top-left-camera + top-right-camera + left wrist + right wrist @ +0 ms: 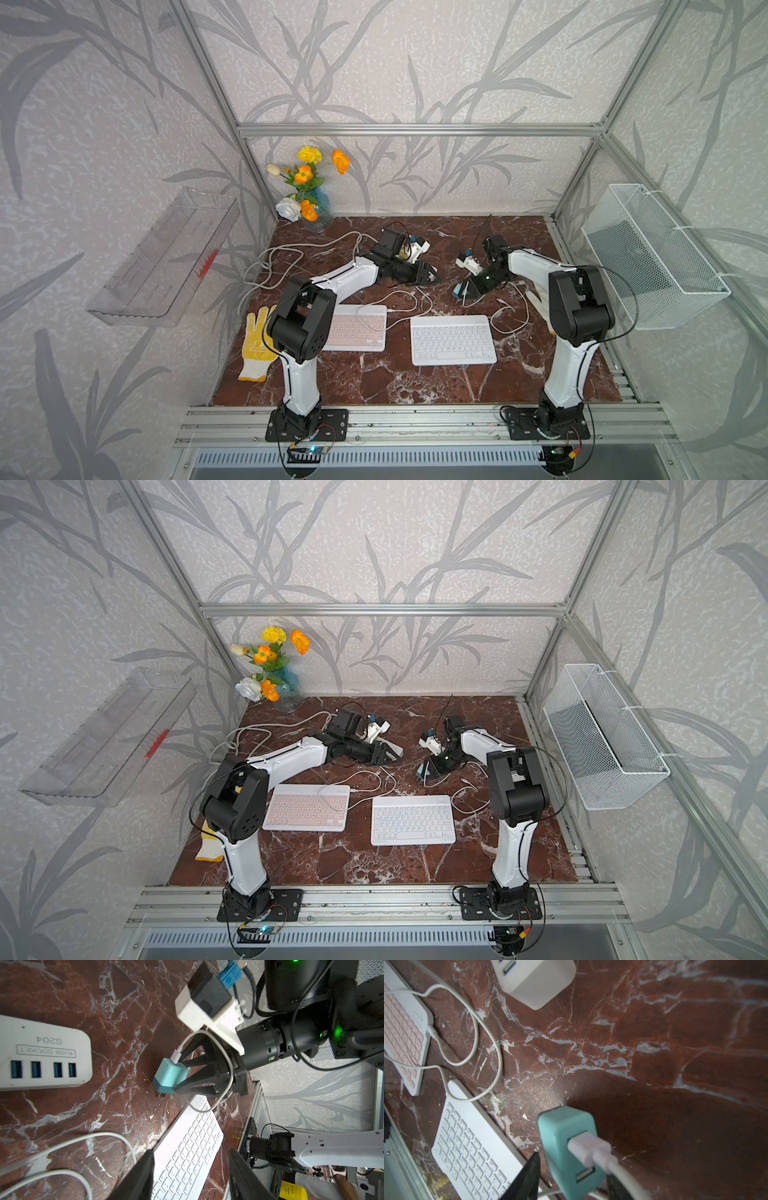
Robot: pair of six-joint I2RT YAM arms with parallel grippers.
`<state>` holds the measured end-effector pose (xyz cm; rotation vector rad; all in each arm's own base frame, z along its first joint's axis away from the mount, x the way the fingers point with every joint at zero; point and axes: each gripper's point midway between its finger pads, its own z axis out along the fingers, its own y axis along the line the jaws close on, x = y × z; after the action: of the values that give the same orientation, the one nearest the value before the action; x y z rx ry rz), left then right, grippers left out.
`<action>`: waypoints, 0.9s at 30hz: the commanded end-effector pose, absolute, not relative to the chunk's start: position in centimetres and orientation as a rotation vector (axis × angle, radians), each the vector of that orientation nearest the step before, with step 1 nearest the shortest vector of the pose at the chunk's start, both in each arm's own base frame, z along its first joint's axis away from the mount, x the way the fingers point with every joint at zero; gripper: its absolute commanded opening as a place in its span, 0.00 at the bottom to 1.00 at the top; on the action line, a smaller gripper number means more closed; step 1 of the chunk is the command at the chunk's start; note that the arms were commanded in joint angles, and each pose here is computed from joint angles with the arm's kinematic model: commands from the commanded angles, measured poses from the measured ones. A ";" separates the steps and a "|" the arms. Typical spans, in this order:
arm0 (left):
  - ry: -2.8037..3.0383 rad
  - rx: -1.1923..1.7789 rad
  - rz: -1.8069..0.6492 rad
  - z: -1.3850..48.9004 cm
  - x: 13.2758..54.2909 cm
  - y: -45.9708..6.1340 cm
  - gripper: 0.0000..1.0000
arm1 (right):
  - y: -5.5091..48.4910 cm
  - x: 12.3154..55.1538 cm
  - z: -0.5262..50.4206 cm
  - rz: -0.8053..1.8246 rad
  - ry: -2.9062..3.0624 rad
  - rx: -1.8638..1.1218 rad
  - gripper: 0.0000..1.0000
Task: Unplug the wireless keyboard
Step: Place the plug at the center of the board.
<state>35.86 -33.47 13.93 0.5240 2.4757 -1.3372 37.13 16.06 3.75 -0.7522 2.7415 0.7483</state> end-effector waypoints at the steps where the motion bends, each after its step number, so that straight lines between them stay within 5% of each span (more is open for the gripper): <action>1: 2.504 0.534 -1.261 13.7 36.5 -33.3 0.56 | 15.7 36.9 4.7 0.819 2.749 -0.670 0.56; 13: 2.610 0.563 -0.970 12.1 37.0 -34.5 0.56 | 13.6 36.9 6.1 0.727 2.825 -0.585 0.66; 27: 2.629 0.598 -0.958 12.0 36.6 -34.5 0.56 | 7.5 35.3 2.6 -0.146 3.008 -1.076 0.67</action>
<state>36.22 -34.42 11.55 0.5728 2.6436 -0.9780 36.35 10.40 3.68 -0.9401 2.9394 0.1473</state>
